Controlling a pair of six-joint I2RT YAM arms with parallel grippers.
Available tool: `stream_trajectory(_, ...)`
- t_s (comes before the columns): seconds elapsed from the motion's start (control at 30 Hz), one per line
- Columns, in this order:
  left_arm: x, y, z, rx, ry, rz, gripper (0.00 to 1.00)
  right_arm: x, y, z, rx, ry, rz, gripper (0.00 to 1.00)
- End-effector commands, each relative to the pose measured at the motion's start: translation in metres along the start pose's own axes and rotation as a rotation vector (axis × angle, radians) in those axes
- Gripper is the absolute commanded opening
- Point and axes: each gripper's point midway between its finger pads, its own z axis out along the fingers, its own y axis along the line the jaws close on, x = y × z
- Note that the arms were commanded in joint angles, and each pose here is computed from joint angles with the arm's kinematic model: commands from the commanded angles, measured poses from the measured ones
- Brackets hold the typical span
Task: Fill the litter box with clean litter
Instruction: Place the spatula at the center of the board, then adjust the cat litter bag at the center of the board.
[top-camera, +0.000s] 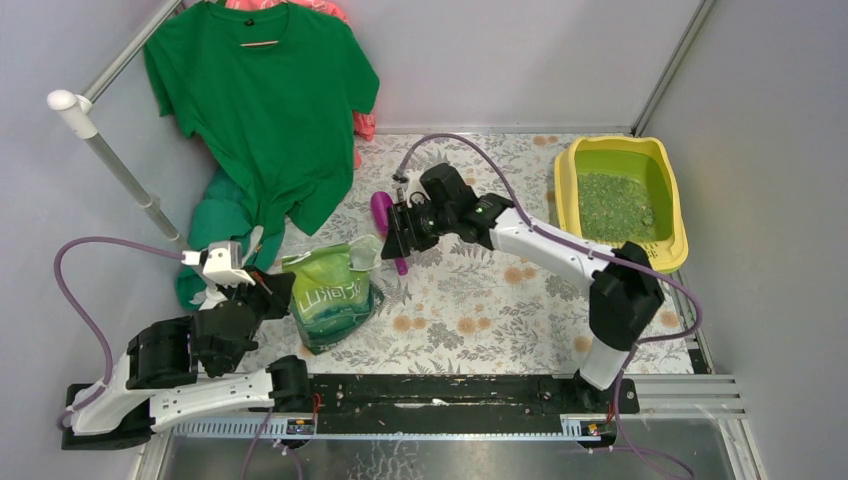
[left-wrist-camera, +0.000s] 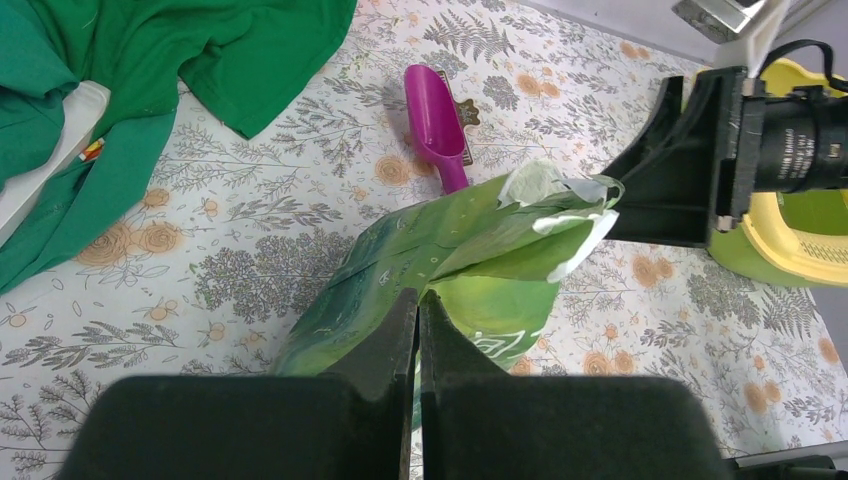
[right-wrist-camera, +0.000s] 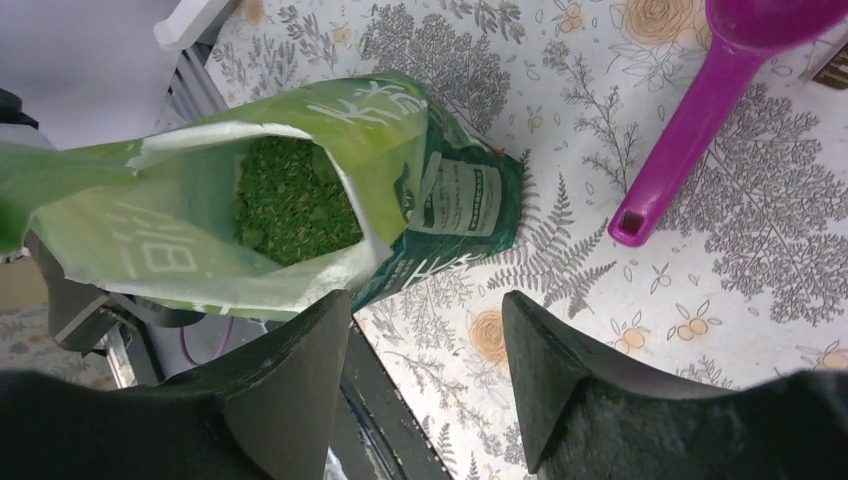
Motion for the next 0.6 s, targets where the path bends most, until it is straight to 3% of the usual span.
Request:
stream_trajectory(0.0,-0.04,-0.002,-0.005,-0.008,-0.13,-0.186,0.0,-0.03,0.013,0.006,0.004,-0.052,-0.082,0.64)
stream_trajectory(0.3,-0.042,-0.001,-0.006,0.001,-0.13,-0.191,0.0,-0.042,0.022,0.033,0.019,-0.028,-0.113,0.64)
stream_trajectory(0.57,-0.041,0.0,-0.008,0.019,-0.125,-0.206,0.0,-0.049,0.031,0.019,0.003,-0.108,-0.124,0.64)
